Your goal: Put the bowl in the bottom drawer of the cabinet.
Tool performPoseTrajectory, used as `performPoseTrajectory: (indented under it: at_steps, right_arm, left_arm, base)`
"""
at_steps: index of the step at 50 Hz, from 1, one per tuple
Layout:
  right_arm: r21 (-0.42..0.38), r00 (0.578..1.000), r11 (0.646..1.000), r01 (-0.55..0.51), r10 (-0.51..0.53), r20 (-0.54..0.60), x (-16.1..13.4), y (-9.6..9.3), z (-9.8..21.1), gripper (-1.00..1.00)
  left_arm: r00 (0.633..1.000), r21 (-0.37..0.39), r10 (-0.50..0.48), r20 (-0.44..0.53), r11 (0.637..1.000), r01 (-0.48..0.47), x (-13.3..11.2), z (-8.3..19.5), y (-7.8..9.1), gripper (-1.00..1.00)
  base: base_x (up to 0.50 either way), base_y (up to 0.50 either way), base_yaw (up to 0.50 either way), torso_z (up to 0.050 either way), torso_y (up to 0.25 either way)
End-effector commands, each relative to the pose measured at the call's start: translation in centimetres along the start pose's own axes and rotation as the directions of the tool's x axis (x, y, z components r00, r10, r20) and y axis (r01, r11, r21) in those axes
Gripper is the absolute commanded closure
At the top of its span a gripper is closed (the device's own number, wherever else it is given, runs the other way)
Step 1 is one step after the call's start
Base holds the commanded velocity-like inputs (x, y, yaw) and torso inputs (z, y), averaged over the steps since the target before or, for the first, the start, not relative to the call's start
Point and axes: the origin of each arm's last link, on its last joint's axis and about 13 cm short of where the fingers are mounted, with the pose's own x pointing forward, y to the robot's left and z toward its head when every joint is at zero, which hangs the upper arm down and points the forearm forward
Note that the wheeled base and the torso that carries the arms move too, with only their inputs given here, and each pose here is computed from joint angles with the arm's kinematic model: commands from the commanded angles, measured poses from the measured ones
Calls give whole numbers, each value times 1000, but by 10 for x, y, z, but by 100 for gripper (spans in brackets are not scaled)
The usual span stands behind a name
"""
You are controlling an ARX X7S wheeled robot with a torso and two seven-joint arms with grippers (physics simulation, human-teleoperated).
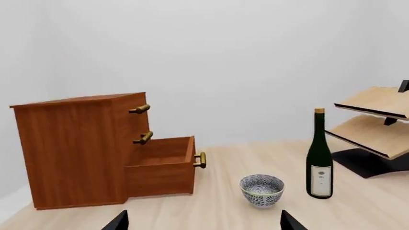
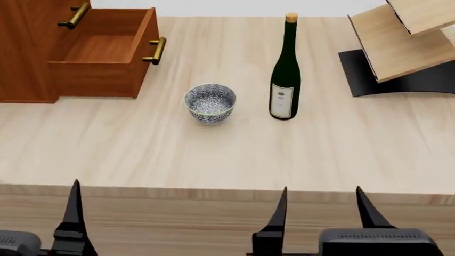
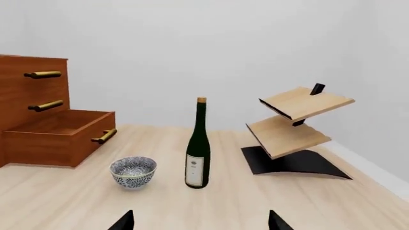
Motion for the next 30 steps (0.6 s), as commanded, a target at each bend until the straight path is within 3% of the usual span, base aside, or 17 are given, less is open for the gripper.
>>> performPoseTrajectory:
  at_steps: [1,20,30]
  right_arm:
    - [-38,1000,999,0,1,19,2,-2,9,-100]
    - [-51,997,998,-31,35,70,1,-8,22,-100]
    - [-58,997,998,-38,42,72,1,-8,21,-100]
  left_arm:
    - [1000,2,13,17,1000,-13,-1,15,3,-100]
    - [999,-11,25,40,1000,-24,-3,25,4,-100]
    - [998,-28,31,57,999,-30,-2,31,5,-100]
  base:
    - [0,0,0,0,0]
    - [0,0,0,0,0]
    - [0,163,0,0,0]
